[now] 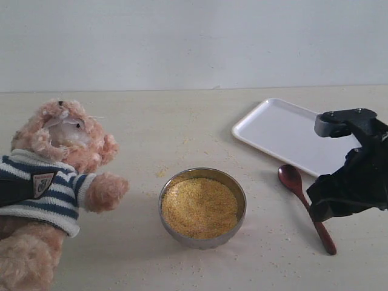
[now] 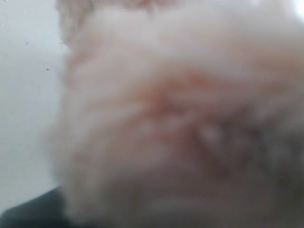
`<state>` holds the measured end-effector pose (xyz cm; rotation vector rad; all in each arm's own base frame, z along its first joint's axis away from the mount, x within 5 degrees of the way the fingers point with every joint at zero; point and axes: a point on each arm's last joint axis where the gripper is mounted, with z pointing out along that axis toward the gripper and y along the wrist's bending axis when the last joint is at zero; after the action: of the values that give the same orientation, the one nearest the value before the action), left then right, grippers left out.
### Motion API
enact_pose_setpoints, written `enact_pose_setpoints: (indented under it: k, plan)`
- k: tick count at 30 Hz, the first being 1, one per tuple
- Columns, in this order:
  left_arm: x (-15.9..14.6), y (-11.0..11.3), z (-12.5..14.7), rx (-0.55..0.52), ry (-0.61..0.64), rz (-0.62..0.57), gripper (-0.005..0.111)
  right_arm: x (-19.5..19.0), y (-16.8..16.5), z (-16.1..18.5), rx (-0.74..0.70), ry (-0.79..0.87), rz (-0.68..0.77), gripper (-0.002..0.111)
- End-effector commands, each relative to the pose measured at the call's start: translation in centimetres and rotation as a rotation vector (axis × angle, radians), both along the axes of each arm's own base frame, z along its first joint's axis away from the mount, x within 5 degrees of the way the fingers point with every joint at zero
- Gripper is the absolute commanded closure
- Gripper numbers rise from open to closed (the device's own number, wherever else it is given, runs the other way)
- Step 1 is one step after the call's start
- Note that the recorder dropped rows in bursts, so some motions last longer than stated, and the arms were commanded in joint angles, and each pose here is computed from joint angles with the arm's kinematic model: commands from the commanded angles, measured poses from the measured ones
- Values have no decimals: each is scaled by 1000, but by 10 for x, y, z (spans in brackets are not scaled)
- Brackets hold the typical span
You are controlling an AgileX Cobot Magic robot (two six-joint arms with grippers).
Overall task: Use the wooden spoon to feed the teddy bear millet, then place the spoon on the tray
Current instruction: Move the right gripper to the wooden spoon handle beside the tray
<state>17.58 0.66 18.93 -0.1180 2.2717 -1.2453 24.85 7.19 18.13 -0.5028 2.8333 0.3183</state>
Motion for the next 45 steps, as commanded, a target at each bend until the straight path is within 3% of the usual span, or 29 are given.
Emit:
enact_pose_setpoints:
  k: [1,9,16,33,39,45]
  plan:
    - [-1,-1,3,-21,-22,4,102,9,1,-13,-15,-7,-1,41]
    - [-1,-1,3,-21,-22,4,102,20,18,-40,-69,41,81,41]
    - [-1,-1,3,-21,-22,4,102,30,25,-56,-83,76,23,42]
    - [-1,-1,3,-21,-22,4,102,23,23,-63,-94,166,1,42]
    - [-1,-1,3,-21,-22,4,102,13,16,-72,-87,34,-69,56]
    - [-1,-1,3,-21,-22,4,102,0,9,-79,-88,-40,-93,45]
